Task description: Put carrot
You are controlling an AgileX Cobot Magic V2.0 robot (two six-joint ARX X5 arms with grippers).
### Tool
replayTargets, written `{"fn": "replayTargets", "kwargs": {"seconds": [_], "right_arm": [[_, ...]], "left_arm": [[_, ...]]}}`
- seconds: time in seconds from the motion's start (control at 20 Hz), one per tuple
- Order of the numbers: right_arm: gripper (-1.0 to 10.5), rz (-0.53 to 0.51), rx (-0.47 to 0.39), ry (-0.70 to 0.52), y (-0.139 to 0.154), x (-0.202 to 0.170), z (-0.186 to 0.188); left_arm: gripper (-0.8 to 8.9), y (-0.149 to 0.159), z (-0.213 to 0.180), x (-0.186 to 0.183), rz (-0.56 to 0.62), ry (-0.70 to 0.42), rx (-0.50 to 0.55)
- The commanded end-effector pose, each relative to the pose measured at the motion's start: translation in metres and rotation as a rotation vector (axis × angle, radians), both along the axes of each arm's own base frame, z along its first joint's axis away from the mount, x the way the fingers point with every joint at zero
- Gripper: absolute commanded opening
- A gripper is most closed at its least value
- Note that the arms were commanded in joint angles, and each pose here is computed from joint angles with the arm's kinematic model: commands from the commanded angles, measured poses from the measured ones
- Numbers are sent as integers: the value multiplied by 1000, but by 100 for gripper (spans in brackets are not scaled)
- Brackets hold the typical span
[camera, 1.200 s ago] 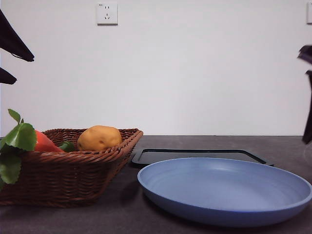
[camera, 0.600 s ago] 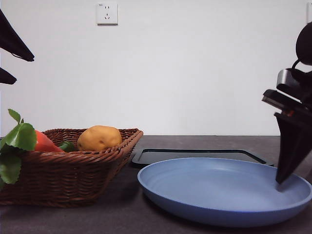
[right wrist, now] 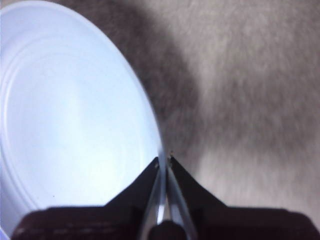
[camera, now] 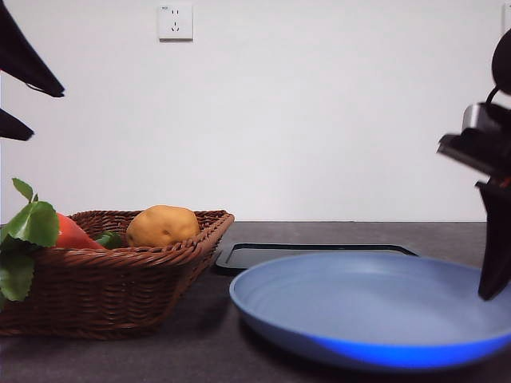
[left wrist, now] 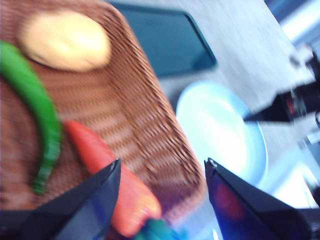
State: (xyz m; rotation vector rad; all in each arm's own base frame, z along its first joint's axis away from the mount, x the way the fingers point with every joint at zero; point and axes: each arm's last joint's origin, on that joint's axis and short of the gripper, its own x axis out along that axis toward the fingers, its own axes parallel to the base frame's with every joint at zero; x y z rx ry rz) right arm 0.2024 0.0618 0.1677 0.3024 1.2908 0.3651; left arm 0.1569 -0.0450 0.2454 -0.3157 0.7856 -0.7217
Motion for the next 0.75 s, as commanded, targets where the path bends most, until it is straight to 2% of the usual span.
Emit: {"fn": "replayTargets", "kwargs": {"seconds": [0.05, 0.3, 0.75], "right_arm": [[4, 5, 9, -23, -1, -6, 13], [4, 4, 28, -103, -5, -21, 34], [4, 4, 35, -131, -6, -26, 41]], "left_arm": [[301, -11, -1, 1, -17, 37, 63], [301, -43, -4, 16, 1, 129, 348], [300, -86, -37, 63, -35, 285, 583]]}}
